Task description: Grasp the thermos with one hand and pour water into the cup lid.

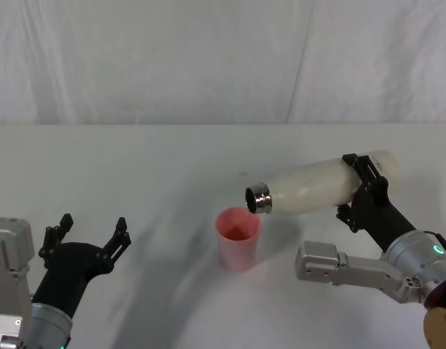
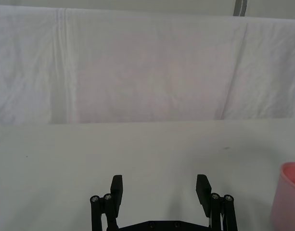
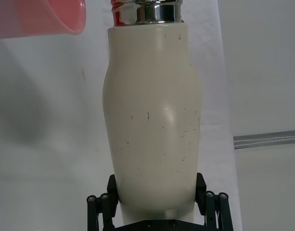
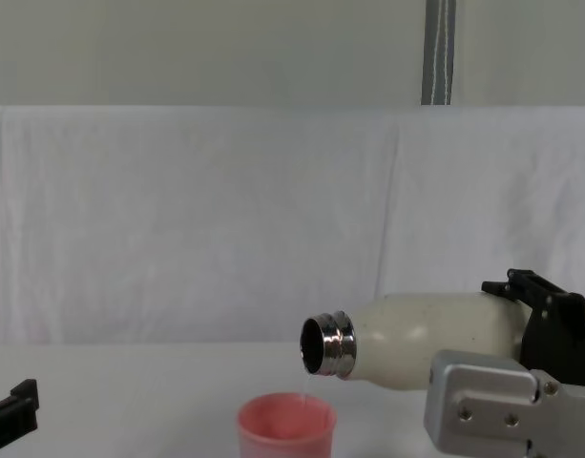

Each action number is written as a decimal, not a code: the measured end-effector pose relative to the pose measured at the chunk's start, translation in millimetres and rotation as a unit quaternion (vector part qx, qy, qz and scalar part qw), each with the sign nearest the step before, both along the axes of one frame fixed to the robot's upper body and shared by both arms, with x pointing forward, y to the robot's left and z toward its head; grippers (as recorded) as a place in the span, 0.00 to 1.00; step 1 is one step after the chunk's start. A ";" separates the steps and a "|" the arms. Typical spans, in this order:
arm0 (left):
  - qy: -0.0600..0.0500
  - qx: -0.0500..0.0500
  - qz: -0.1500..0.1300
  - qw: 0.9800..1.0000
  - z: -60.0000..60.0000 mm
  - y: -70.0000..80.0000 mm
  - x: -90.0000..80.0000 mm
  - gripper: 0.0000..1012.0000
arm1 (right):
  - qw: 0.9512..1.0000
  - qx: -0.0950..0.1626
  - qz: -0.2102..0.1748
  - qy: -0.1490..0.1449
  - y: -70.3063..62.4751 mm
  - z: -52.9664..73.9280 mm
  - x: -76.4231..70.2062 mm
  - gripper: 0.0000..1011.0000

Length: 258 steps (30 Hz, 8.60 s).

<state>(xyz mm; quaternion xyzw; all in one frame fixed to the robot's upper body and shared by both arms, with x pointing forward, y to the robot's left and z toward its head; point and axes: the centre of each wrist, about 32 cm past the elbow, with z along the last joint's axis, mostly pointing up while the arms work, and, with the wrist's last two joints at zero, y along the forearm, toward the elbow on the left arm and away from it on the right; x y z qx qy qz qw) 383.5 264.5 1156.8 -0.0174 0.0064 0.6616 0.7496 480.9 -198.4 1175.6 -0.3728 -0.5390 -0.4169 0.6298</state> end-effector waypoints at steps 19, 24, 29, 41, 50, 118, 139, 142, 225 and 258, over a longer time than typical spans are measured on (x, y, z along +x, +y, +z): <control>0.000 0.000 0.000 1.000 0.0 0.0 0.0 0.99 | 1.000 0.002 -0.001 0.001 -0.6 -0.3 -1.0 0.94; 0.000 0.000 0.000 1.000 0.0 0.0 0.0 0.99 | 1.000 0.003 -0.001 0.001 -0.5 -0.3 -1.1 0.94; 0.000 0.000 0.000 1.000 0.0 0.0 0.0 0.99 | 1.000 0.003 -0.001 0.001 -0.4 -0.2 -1.2 0.94; 0.000 0.000 0.000 1.000 0.0 0.0 0.0 0.99 | 1.000 0.003 0.000 0.000 -0.6 0.5 -1.1 0.94; 0.000 0.000 0.000 1.000 0.0 0.0 0.0 0.99 | 1.000 0.002 0.001 0.000 0.0 0.7 -1.1 0.94; 0.000 0.000 0.000 1.000 0.0 0.0 0.0 0.99 | 1.000 -0.005 0.005 -0.001 -0.3 2.9 1.4 0.94; 0.000 0.000 0.000 1.000 0.0 0.0 0.0 0.99 | 1.000 -0.007 0.005 -0.002 -0.5 2.2 0.3 0.94; 0.000 0.000 0.000 1.000 0.0 0.0 0.0 0.99 | 1.000 -0.007 0.005 -0.002 -0.4 2.2 0.3 0.94; 0.000 0.000 0.000 1.000 0.0 0.0 0.0 0.99 | 0.980 0.187 0.008 0.073 -15.7 4.2 -9.1 0.94; 0.000 0.000 0.000 1.000 0.0 0.0 0.0 0.99 | 0.886 0.436 0.027 0.157 -51.5 4.1 -35.3 0.94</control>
